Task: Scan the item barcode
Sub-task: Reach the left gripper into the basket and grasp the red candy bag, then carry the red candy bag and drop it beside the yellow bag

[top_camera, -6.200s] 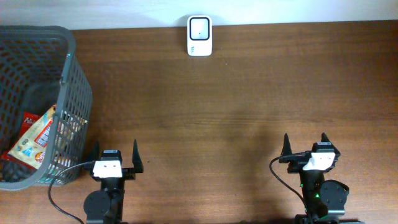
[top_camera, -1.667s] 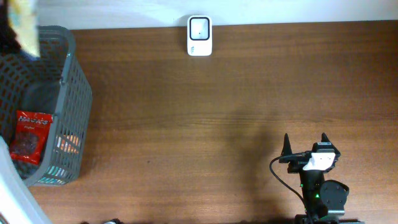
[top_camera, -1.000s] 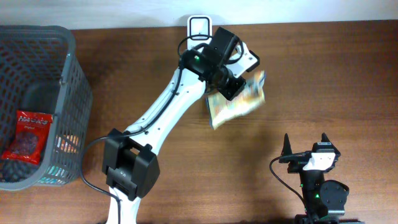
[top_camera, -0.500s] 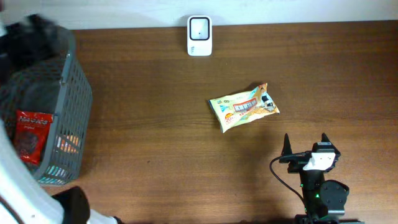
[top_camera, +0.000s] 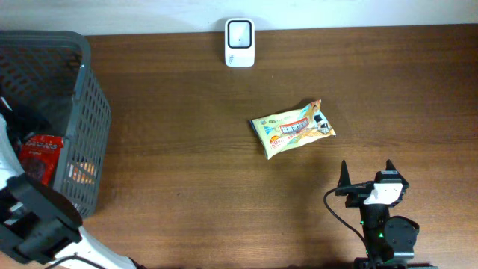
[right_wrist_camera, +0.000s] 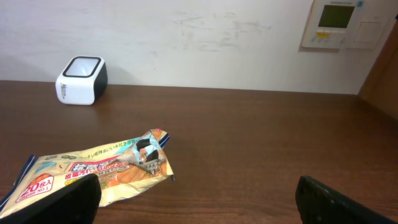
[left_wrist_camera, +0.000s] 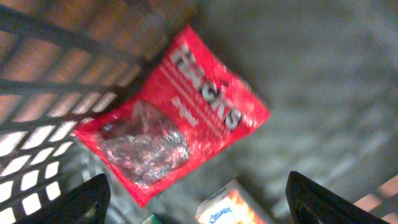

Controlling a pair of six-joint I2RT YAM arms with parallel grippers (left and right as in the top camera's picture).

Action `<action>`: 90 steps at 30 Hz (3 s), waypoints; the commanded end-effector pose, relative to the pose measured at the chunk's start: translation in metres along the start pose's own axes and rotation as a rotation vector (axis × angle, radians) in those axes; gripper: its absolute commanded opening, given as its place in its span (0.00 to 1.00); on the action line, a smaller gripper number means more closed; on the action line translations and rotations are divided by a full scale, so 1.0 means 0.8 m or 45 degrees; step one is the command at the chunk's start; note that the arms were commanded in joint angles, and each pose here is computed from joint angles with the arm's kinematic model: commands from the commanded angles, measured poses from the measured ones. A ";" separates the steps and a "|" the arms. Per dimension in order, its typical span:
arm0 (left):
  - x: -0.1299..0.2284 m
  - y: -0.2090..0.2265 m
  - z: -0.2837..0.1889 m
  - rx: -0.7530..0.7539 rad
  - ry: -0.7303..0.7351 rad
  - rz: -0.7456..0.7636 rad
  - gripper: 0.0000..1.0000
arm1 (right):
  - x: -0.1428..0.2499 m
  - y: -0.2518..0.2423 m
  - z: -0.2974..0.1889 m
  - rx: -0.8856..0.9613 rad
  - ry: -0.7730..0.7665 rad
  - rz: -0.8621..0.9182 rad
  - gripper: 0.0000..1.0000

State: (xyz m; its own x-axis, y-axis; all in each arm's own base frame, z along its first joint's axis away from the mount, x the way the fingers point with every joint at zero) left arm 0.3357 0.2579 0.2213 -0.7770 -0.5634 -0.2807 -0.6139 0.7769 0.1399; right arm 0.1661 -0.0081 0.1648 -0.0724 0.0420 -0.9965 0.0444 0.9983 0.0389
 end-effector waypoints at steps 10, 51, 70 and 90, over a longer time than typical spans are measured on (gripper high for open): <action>0.067 0.000 0.126 -0.177 0.252 0.538 0.76 | 0.003 0.000 0.000 0.000 0.004 0.001 0.98; 0.254 -0.542 -0.120 0.787 -0.148 1.545 0.00 | 0.003 0.000 0.000 0.000 0.004 0.001 0.98; 0.073 -0.119 -0.439 0.568 -0.990 0.354 0.99 | 0.003 0.000 0.000 0.000 0.003 0.001 0.98; 0.084 -0.020 0.034 0.283 0.523 -0.790 0.84 | 0.003 0.000 0.000 0.000 0.004 0.001 0.98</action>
State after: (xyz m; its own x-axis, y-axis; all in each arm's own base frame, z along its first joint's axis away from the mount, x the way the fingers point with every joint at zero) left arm 0.3037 0.2234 0.1935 -0.3776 -0.9223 0.0821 -0.9184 0.3617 -0.1604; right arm 0.1660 -0.0081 0.1649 -0.0716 0.0420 -0.9965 0.0444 0.9983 0.0389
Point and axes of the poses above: each gripper's point midway between its finger pads, its own z axis out along the fingers, its own y axis along the line the jaws close on, x = y × z, the point moved 8 cm from there along -z, back along the fingers, and after that the axes turned 5 degrees about z, right-handed, at the moved point
